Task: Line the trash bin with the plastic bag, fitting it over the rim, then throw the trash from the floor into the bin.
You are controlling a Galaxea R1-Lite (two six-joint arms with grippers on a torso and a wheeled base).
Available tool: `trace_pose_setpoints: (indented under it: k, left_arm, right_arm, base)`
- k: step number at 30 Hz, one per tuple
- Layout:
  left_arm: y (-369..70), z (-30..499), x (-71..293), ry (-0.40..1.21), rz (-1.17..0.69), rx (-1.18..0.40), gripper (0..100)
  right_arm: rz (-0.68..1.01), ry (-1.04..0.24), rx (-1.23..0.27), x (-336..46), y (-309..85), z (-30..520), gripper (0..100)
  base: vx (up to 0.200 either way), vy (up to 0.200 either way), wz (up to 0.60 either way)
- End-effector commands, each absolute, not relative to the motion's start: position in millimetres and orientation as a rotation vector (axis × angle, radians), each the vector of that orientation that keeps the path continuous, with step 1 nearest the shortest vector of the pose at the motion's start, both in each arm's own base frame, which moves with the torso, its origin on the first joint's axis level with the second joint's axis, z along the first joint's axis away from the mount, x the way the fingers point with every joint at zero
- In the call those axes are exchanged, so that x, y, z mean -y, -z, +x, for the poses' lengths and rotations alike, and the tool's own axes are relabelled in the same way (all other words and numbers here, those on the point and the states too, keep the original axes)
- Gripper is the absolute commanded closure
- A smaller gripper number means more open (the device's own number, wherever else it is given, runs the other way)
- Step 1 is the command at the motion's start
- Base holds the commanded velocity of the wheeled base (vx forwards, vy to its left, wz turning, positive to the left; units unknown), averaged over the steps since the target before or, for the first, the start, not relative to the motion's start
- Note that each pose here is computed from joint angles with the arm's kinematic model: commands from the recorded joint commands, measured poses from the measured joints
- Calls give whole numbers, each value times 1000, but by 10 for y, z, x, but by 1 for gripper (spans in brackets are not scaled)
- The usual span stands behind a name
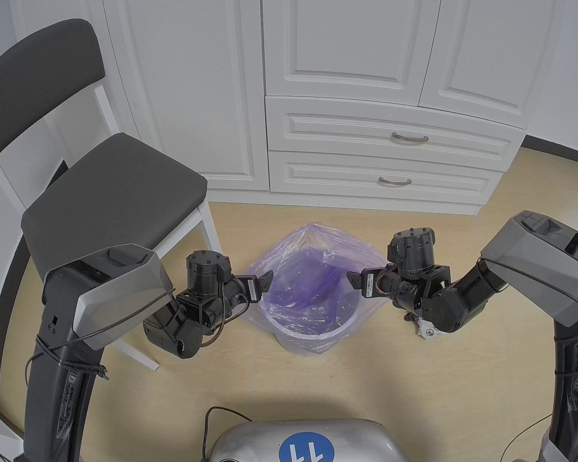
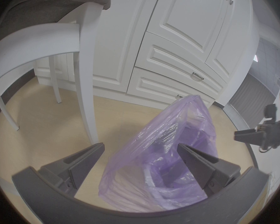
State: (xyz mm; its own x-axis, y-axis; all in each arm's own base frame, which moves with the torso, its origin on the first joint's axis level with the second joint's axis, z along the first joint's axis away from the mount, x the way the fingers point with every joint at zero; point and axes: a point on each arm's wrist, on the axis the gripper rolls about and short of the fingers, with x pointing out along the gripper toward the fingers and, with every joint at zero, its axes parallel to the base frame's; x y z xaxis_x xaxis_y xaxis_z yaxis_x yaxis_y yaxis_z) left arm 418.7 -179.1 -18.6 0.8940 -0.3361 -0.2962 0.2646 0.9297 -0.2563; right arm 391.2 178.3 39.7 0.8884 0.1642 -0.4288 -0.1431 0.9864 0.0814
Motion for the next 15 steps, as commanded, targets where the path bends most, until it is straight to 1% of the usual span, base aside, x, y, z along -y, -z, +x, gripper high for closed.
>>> trace_pose_setpoints:
  k: [1, 7, 12, 15]
  left_arm:
    - [50, 4129, 1731, 338, -237, -360, 0]
    - [162, 4167, 1777, 336, -232, -396, 0]
    - [298, 4223, 1818, 317, -227, -404, 0]
    - [356, 4278, 1814, 295, -226, -397, 0]
  right_arm:
    - [94, -106, -484, -1637, -222, 4185, 0]
    - [143, -69, -477, -1597, 12, 4456, 0]
    - [183, -46, -512, -1612, 112, 4559, 0]
    - [218, -40, -501, -1636, 138, 4628, 0]
  base:
    - [0, 0, 0]
    - [0, 0, 0]
    - [0, 0, 0]
    - [0, 0, 0]
